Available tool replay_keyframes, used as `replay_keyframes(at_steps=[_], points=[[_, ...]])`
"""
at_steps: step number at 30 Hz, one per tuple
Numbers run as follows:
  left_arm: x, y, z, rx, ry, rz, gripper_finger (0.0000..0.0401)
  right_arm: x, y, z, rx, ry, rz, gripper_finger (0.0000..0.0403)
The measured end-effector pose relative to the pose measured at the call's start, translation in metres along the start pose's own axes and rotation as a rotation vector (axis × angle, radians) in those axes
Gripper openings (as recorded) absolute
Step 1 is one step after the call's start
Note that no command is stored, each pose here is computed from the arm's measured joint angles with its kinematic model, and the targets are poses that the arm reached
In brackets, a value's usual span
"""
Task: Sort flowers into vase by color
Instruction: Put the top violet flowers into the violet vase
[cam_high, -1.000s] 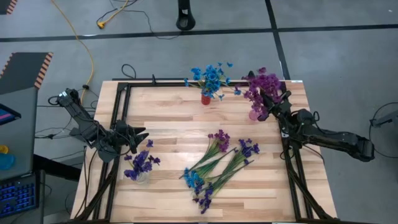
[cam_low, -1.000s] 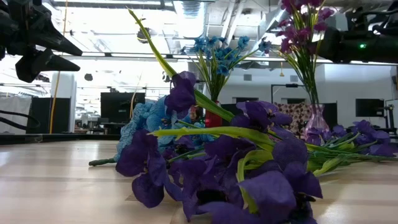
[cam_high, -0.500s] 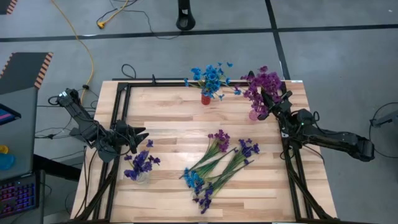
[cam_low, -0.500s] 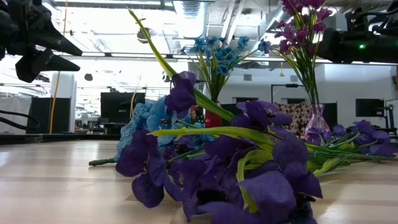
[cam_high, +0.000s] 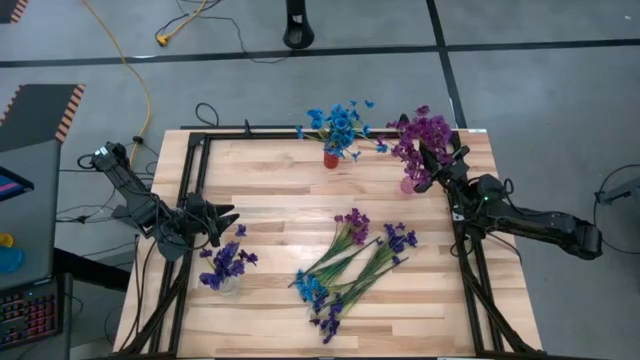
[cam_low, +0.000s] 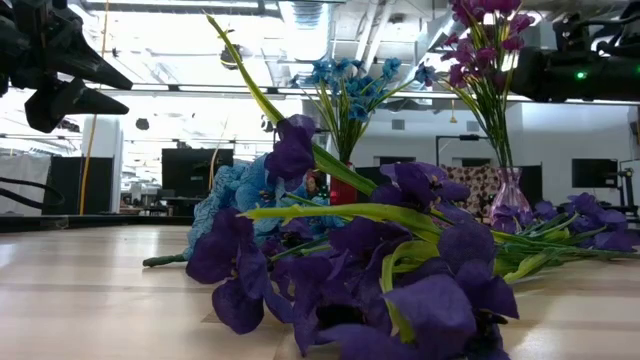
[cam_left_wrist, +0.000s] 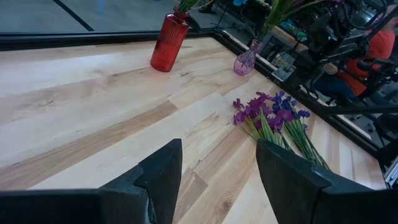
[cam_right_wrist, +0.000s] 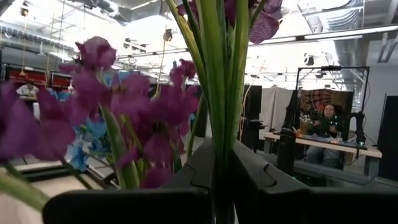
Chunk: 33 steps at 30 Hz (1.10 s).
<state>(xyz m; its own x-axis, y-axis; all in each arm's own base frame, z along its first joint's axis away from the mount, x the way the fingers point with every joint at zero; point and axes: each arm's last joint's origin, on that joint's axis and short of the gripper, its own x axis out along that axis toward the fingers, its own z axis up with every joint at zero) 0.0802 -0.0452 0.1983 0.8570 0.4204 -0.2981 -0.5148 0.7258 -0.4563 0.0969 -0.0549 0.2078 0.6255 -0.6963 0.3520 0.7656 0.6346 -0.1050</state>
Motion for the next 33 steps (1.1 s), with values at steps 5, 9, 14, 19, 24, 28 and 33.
replay_keyframes(at_steps=[5,9,14,19,24,28,33], points=[[0.0,0.0,0.0,0.0,0.0,0.0,0.0194,0.0,0.0,-0.002,-0.01,0.024,0.002,0.0062],[0.0,0.0,0.0,0.0,0.0,0.0,0.0194,0.0,0.001,-0.005,-0.024,0.057,0.007,0.0062],[0.0,0.0,0.0,0.0,0.0,0.0,0.0194,0.0,0.001,-0.007,-0.026,0.08,0.002,0.0066],[0.0,0.0,0.0,0.0,0.0,0.0,0.0194,0.0,0.001,-0.007,-0.029,0.089,-0.003,0.0107],[0.0,0.0,0.0,0.0,0.0,0.0,0.0194,0.0,0.0,-0.008,-0.03,0.096,-0.035,0.0163],[0.0,0.0,0.0,0.0,0.001,0.0,0.0194,0.0,-0.002,-0.009,-0.033,0.129,-0.134,0.0198],[0.0,0.0,0.0,0.0,0.003,-0.001,0.0194,-0.002,0.001,-0.01,-0.034,0.154,-0.145,0.0224]])
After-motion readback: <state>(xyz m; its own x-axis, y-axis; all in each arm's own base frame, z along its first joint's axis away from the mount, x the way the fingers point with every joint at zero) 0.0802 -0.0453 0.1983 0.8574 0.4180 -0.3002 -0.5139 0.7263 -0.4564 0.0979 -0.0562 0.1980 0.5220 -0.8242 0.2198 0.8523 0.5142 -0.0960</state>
